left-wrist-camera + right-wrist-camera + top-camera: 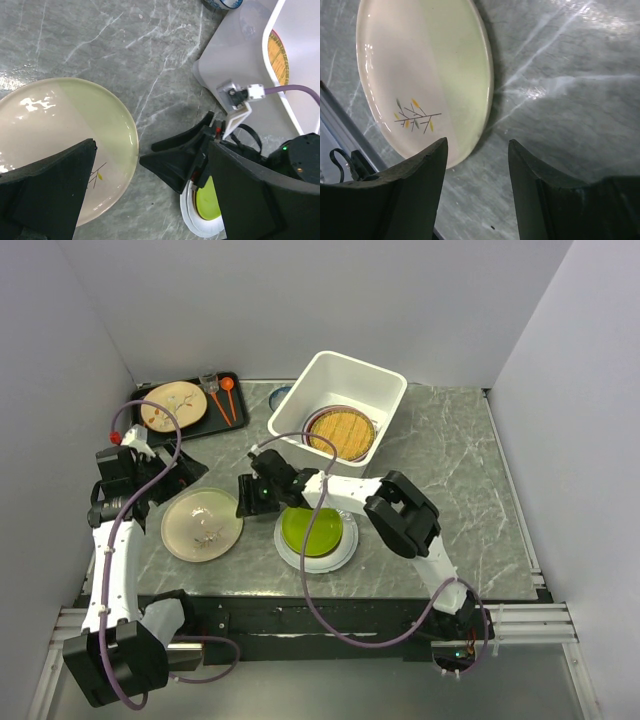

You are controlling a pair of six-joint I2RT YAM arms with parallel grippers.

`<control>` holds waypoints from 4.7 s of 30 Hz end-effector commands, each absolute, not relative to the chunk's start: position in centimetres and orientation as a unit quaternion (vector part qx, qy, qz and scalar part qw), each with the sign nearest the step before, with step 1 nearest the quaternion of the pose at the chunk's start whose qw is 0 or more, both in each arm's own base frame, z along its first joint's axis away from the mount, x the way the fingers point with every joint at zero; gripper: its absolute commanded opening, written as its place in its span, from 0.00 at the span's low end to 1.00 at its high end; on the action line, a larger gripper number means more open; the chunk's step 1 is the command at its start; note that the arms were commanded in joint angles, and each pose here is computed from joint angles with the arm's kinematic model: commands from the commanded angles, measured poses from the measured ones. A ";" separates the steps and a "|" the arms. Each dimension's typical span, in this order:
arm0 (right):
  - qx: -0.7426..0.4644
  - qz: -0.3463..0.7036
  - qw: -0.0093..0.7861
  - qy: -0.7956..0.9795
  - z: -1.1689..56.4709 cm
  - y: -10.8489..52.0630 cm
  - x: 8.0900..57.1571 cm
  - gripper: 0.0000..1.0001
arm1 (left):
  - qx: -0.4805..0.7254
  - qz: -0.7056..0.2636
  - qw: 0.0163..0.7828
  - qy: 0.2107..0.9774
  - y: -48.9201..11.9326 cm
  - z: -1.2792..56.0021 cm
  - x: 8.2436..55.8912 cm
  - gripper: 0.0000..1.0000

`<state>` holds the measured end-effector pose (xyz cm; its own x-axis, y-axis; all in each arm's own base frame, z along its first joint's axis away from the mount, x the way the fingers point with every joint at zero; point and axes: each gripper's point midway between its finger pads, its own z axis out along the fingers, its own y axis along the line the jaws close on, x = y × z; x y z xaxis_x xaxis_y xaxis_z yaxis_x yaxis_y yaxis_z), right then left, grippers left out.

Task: Place the plates into the plastic bin on the countertop
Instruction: Pick up the plate at the center of the board.

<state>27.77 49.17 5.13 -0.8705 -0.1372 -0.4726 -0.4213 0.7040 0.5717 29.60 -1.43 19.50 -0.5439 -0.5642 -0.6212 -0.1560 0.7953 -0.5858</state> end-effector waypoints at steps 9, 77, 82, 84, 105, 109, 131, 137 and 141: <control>-0.148 0.348 0.206 0.903 2.9 51.2 27.3 0.52 | -0.186 -0.258 0.442 0.839 -2.1 20.1 29.8 0.99; -0.066 0.190 0.358 0.912 14.4 35.9 29.2 0.00 | -0.284 -0.268 0.311 0.867 -8.3 4.3 26.8 0.01; -0.059 0.210 0.346 0.912 13.6 35.1 28.9 0.00 | -0.274 -0.270 0.284 0.878 -9.3 2.5 26.6 0.01; -0.060 0.219 0.342 0.912 13.5 35.3 28.7 0.00 | -0.270 -0.270 0.283 0.880 -9.7 2.2 26.6 0.01; -0.066 0.298 0.291 0.907 11.1 36.8 27.1 0.45 | -0.255 -0.267 0.284 0.885 -10.3 2.2 27.2 0.01; -0.069 0.308 0.283 0.906 10.5 37.0 27.0 0.45 | -0.254 -0.266 0.289 0.884 -10.2 2.4 27.2 0.01; -0.027 0.418 0.203 0.885 8.0 38.5 23.3 0.31 | -0.248 -0.269 0.303 0.880 -10.2 3.0 26.8 0.01; -0.009 0.427 0.207 0.880 7.7 38.4 23.5 0.01 | -0.242 -0.269 0.305 0.881 -10.2 3.1 26.8 0.01; -0.005 0.423 0.216 0.880 7.9 37.9 23.7 0.00 | -0.240 -0.271 0.309 0.879 -10.2 3.5 26.9 0.01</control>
<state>23.49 37.18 6.53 -0.9255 0.1716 -0.3376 -0.1341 0.6852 0.7159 28.12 -10.01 4.22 -0.6572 -0.6194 -0.4294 -0.2572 0.7199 -0.6447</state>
